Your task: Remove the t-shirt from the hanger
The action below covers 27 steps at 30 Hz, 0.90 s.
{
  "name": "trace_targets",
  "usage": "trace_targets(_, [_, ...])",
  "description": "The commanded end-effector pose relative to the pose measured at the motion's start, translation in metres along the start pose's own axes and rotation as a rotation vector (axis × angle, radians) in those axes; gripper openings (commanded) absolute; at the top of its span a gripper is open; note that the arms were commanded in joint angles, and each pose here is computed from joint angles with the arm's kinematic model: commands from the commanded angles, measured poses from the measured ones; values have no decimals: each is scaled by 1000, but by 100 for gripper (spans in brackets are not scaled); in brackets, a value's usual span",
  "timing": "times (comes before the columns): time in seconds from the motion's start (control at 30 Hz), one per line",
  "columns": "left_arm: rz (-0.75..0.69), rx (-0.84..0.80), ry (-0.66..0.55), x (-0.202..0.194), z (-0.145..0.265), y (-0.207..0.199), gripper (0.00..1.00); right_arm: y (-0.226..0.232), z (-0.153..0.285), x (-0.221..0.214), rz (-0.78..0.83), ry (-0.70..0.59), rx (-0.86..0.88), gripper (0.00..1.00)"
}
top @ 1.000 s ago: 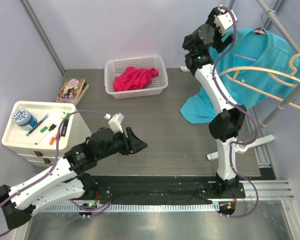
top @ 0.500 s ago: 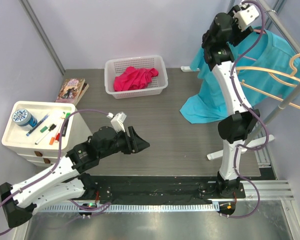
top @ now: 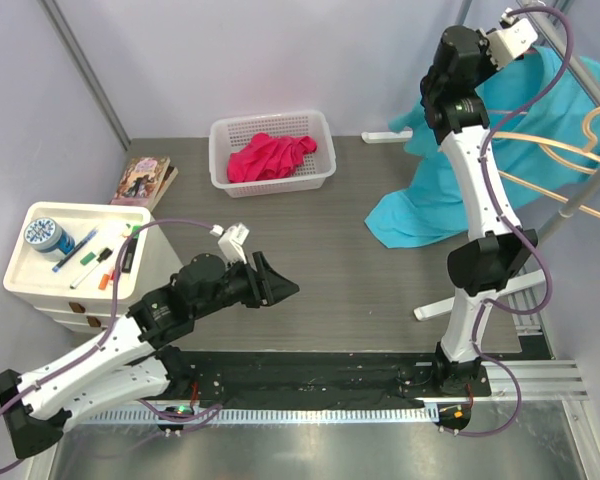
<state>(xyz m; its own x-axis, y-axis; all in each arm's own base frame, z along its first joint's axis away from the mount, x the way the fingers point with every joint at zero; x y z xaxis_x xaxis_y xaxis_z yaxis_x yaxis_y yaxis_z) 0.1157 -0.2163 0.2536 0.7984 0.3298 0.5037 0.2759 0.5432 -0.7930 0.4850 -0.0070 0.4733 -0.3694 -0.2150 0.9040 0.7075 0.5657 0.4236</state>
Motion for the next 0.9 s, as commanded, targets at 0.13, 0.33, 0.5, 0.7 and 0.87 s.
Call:
trace_targets(0.13, [9, -66, -47, 8, 8, -12, 52, -16, 28, 79, -192, -19, 81, 3])
trace_targets(0.33, [8, -73, -48, 8, 9, -13, 52, -16, 45, 94, -318, 63, 178, 2])
trace_targets(0.5, [13, -75, -60, 8, 12, -11, 52, -12, 63, 90, -392, 183, 298, 1])
trace_targets(0.7, [15, -72, -67, 6, 15, -7, 52, -4, 78, 48, -368, 373, 392, 1])
trace_targets(0.87, [13, -79, -68, 5, 17, -6, 52, 1, 97, 26, -324, 491, 513, 1])
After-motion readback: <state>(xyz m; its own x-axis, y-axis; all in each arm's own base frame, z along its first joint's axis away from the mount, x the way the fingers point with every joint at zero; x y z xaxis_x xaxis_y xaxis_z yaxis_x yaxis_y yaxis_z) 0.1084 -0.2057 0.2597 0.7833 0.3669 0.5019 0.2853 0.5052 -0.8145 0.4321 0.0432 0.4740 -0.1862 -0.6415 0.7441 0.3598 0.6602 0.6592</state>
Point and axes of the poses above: each gripper's point midway between its finger pads, its own z axis back along the fingers, its own y axis along the line the jaws close on, x = y × z, the point moved 6 cm from there along z, back along the fingers, and after that the axes turned 4 degrees about z, right-handed, at the moved point
